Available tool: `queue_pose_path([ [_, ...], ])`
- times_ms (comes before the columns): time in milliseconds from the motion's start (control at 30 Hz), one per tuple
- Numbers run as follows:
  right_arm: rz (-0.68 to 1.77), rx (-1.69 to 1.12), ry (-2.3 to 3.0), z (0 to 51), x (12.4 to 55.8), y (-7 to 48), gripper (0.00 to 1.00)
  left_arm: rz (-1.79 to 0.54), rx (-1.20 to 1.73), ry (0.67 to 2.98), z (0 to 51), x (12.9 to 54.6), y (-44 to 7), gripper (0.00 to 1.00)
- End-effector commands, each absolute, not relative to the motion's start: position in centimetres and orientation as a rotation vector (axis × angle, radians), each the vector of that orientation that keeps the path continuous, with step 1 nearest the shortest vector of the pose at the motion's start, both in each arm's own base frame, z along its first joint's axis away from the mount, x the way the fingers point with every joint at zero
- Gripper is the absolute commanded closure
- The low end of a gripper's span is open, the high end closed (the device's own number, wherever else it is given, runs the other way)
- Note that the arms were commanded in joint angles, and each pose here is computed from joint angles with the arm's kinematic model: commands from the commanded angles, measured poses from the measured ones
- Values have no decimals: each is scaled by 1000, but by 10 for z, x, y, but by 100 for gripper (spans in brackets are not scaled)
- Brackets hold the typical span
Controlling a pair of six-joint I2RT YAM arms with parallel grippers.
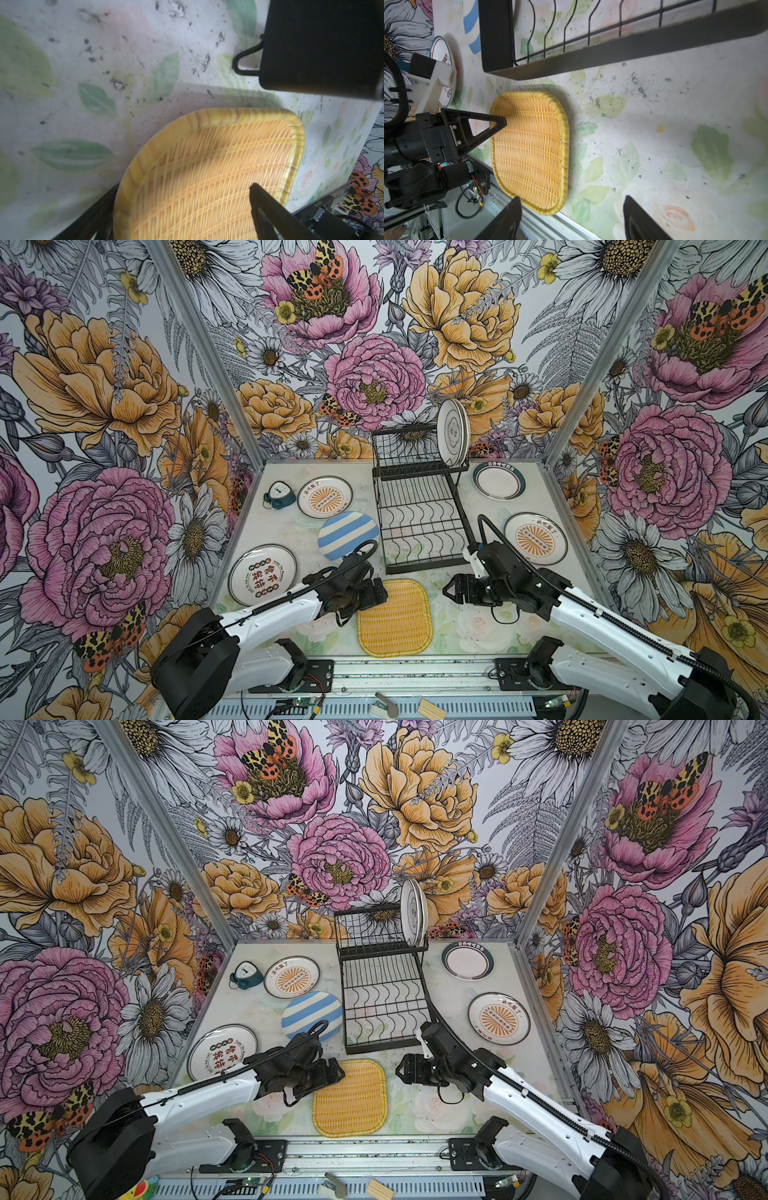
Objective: Load the plates into the dish rack
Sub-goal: 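Bring the right gripper down beside the woven tray opposite the left gripper, then close the right gripper on the woven tray's edge and tilt it up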
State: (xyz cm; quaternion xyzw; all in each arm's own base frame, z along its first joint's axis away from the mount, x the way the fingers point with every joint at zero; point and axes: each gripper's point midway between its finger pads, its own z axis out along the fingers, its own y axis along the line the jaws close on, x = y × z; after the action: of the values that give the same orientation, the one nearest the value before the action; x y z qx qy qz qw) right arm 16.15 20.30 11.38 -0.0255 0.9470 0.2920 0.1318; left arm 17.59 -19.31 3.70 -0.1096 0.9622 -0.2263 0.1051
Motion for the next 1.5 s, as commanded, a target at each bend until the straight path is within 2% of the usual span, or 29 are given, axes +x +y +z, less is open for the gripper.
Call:
queue_pose_path([
  [0,957,-53,2673,119,170,228,23,-574,-357,2960,13,143,-174,8],
  [267,996,-134,2713,89,161,262,30,-570,-342,2972,8,131,-170,21],
  [500,987,-127,2763,59,156,267,36,-590,-318,2966,9,129,-172,29],
  [900,1109,-162,2826,26,143,284,39,-679,-296,2949,4,130,-182,30],
  [1233,1219,-256,2817,26,137,310,42,-727,-265,2949,3,131,-190,33],
  [1467,1211,-272,2773,39,140,307,55,-729,-271,2938,4,131,-189,32],
])
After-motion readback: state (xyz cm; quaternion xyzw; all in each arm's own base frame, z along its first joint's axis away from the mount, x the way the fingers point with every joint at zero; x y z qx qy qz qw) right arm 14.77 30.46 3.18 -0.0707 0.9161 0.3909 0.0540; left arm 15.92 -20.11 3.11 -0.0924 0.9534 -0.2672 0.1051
